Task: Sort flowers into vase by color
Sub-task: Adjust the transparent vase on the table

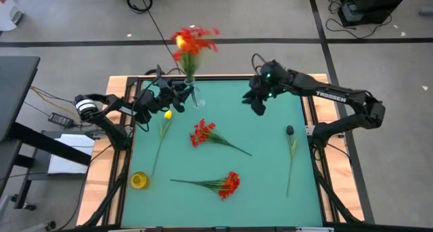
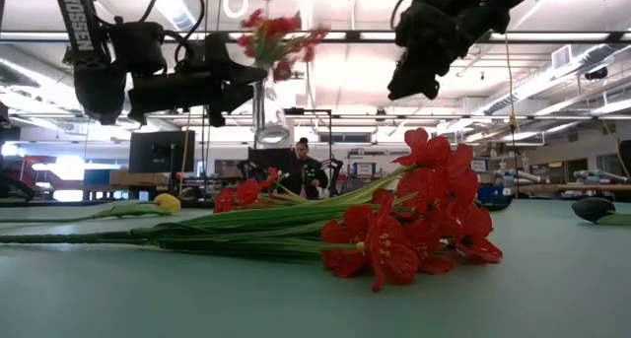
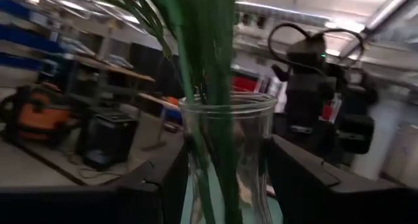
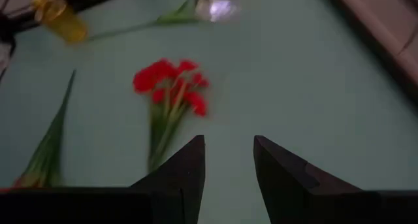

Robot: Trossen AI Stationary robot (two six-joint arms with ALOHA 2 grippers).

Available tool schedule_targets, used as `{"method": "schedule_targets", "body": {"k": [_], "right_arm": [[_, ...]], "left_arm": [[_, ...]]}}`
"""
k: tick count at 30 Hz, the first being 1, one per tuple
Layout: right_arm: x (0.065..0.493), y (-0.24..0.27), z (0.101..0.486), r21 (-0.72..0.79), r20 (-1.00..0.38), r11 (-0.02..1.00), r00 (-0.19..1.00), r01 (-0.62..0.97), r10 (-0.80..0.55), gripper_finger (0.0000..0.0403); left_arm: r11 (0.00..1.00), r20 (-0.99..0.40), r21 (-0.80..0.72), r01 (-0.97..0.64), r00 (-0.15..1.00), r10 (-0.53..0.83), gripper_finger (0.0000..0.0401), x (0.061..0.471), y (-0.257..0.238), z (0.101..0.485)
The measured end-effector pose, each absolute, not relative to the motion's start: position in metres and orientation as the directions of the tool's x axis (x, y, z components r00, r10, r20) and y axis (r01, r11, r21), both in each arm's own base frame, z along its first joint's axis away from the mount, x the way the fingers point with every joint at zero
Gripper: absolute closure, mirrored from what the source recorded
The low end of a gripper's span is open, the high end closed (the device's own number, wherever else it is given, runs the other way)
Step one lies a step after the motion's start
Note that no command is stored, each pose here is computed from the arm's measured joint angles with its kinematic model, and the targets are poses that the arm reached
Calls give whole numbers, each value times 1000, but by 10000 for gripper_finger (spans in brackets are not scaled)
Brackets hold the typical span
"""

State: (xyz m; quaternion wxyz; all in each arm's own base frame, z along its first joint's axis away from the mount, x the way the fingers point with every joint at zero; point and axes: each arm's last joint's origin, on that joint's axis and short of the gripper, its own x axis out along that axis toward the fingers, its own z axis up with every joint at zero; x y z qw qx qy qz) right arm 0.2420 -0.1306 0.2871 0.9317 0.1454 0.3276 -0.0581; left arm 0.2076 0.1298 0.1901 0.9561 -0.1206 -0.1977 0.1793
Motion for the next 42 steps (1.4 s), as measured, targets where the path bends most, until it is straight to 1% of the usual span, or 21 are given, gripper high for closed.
{"method": "schedule_targets", "body": {"k": [2,5,7,12,14,18,22,25,28,31,35,38,42], "right_arm": [[234,-136,294,205,-603,954,796,218,-52,263],[222,-142,304,190,-572,952,815,239,-90,263],[217,-145,307,188,-560,951,822,245,-101,263],[215,-146,308,186,-558,951,823,246,-103,263],[216,-144,306,194,-557,954,826,227,-84,263],[217,-137,295,229,-577,950,815,213,-43,263],[213,-126,284,263,-578,941,816,213,-23,263],[210,-119,279,288,-565,933,825,217,-17,263],[208,-112,279,311,-551,925,835,219,-12,263],[207,-105,282,337,-546,912,838,232,-12,263],[208,-92,288,360,-524,911,851,198,22,263],[208,-84,289,360,-528,915,849,183,37,263],[209,-73,289,353,-544,919,838,176,49,263]], "left_arm": [[904,368,-306,-299,839,402,211,209,128,199],[921,434,-275,-278,819,376,211,218,126,221],[929,420,-240,-281,833,361,211,229,125,236],[935,292,-166,-313,890,350,211,265,125,280],[937,266,-150,-317,899,347,211,276,122,298],[939,292,-95,-331,893,344,215,290,105,323],[927,312,-78,-367,874,373,218,294,84,331],[919,300,-66,-388,871,389,219,292,66,331],[907,278,-70,-416,865,418,219,286,49,323],[882,265,-119,-455,842,470,219,277,32,309],[846,277,-193,-496,800,532,219,259,6,279],[828,237,-177,-533,793,561,220,242,-10,247],[804,176,-153,-575,784,595,220,218,-15,208]]}}
